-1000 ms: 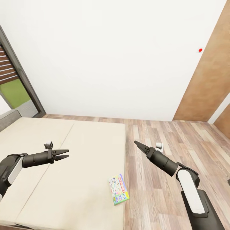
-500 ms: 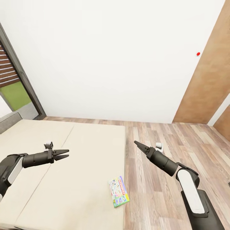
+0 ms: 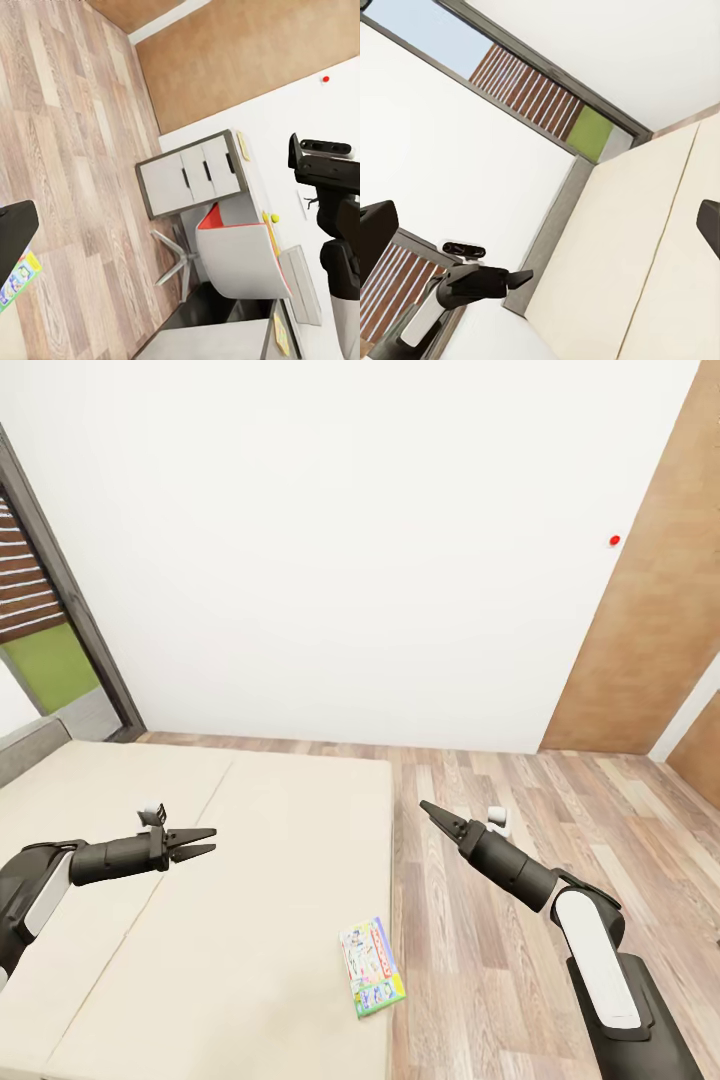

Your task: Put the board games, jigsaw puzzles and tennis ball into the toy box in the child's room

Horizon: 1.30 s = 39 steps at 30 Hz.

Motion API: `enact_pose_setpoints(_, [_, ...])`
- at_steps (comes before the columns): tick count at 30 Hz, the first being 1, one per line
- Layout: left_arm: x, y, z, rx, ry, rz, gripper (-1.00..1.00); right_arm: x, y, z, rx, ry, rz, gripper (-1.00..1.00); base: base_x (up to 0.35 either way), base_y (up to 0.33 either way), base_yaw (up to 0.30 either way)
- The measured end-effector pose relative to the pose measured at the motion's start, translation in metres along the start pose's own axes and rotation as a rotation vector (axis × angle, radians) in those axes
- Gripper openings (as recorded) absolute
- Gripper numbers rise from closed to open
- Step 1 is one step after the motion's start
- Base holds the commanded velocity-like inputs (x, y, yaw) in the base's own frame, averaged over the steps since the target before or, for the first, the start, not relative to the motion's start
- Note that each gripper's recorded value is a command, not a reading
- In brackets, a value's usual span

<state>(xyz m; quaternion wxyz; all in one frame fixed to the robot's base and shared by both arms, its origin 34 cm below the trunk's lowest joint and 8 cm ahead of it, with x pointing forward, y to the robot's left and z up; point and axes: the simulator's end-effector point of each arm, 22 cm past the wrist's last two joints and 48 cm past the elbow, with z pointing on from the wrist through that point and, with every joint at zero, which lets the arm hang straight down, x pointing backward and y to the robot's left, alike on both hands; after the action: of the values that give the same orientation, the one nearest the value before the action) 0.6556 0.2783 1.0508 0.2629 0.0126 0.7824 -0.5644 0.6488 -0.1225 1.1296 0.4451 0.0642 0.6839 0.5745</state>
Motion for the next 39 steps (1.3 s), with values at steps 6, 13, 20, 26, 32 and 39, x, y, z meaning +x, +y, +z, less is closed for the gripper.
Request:
enact_pose_setpoints(6, [-0.002,-0.005,-0.001,0.003,-0.004,0.009,1.0,-0.002,0.005,-0.001,-0.006,-0.003,-0.007,1.0,0.0,0.0,0.0])
enact_pose_setpoints(13, [-0.004,-0.011,-0.003,0.006,-0.008,0.019,1.0,-0.004,0.011,-0.001,-0.013,-0.007,-0.016,1.0,0.0,0.0,0.0])
enact_pose_setpoints(20, [-0.006,-0.016,-0.005,0.009,-0.012,0.029,1.0,-0.007,0.017,-0.002,-0.019,-0.011,-0.024,1.0,0.0,0.0,0.0])
enact_pose_setpoints(26, [-0.007,-0.022,-0.005,0.014,-0.015,0.038,1.0,-0.009,0.022,-0.003,-0.024,-0.014,-0.031,1.0,0.0,0.0,0.0])
enact_pose_setpoints(32, [-0.009,-0.027,-0.006,0.017,-0.019,0.046,1.0,-0.011,0.026,-0.003,-0.029,-0.018,-0.039,1.0,0.0,0.0,0.02])
enact_pose_setpoints(39, [-0.011,-0.032,-0.008,0.021,-0.023,0.056,1.0,-0.013,0.032,-0.004,-0.035,-0.021,-0.046,1.0,0.0,0.0,0.055])
